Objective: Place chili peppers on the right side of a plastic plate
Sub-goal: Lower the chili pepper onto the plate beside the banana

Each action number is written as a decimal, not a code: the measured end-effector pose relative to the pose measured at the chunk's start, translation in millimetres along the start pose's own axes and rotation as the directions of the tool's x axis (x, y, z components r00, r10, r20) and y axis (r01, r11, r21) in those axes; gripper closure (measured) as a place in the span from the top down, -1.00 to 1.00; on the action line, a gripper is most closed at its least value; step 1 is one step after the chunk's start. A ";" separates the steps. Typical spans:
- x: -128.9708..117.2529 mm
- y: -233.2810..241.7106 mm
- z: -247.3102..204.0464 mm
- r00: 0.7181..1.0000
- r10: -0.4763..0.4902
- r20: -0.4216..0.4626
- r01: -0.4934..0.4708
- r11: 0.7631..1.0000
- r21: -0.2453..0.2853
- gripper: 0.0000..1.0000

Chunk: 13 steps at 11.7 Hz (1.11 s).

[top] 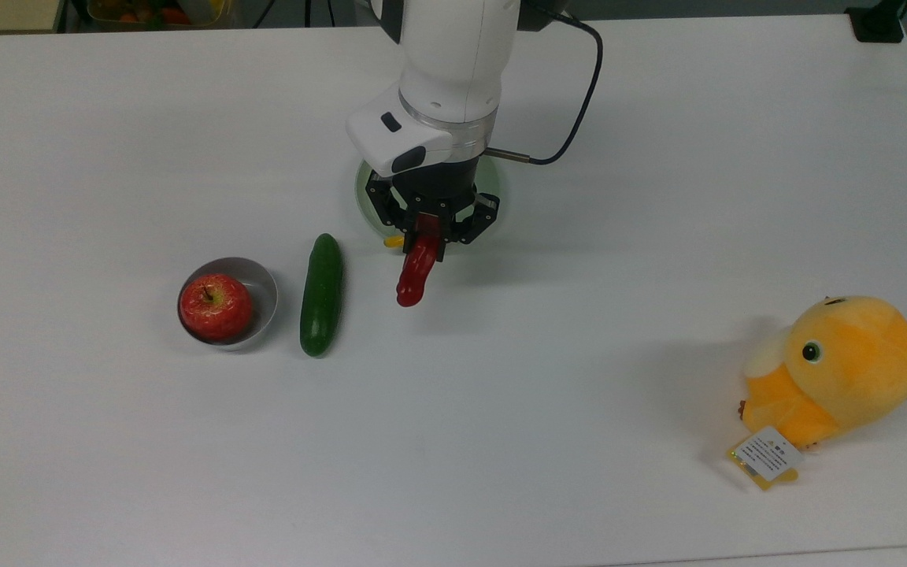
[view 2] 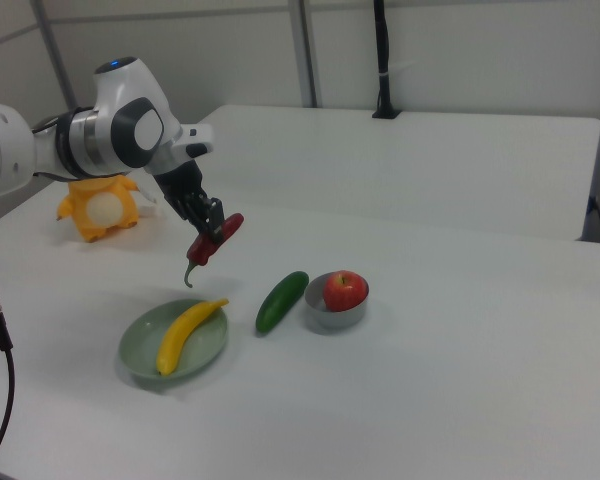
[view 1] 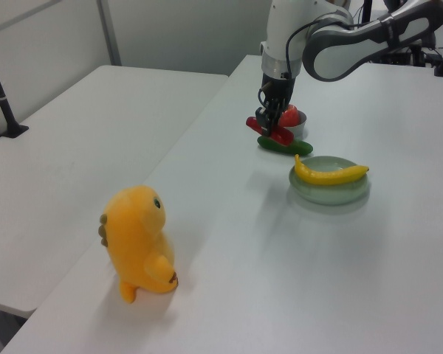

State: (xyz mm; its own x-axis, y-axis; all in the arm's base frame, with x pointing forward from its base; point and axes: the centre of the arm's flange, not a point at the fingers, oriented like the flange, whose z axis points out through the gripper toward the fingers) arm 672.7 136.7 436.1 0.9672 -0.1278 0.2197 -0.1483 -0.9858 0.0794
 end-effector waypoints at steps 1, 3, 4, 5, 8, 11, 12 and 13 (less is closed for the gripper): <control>-0.6 5.1 1.1 1.000 -0.011 0.017 0.011 1.000 -0.010 -0.30; -6.5 24.9 -1.5 0.995 -0.075 0.073 0.077 0.996 -0.037 -0.30; -16.2 36.2 -2.6 0.988 -0.118 0.100 0.122 0.991 -0.044 -0.30; -27.9 46.0 -1.8 0.980 -0.151 0.130 0.158 0.986 -0.051 -0.30; -51.8 81.7 12.7 0.943 -0.227 0.246 0.249 0.966 -0.065 -0.30; -68.2 104.2 39.7 0.903 -0.268 0.337 0.303 0.951 -0.054 -0.30; -75.4 107.5 48.3 0.887 -0.281 0.367 0.320 0.946 -0.047 -0.30; -80.7 108.9 54.8 0.876 -0.291 0.384 0.332 0.943 -0.041 -0.30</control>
State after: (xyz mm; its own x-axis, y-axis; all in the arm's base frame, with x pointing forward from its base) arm 589.8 33.7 373.7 0.9698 0.1332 -0.2044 0.1724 -0.9670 0.1877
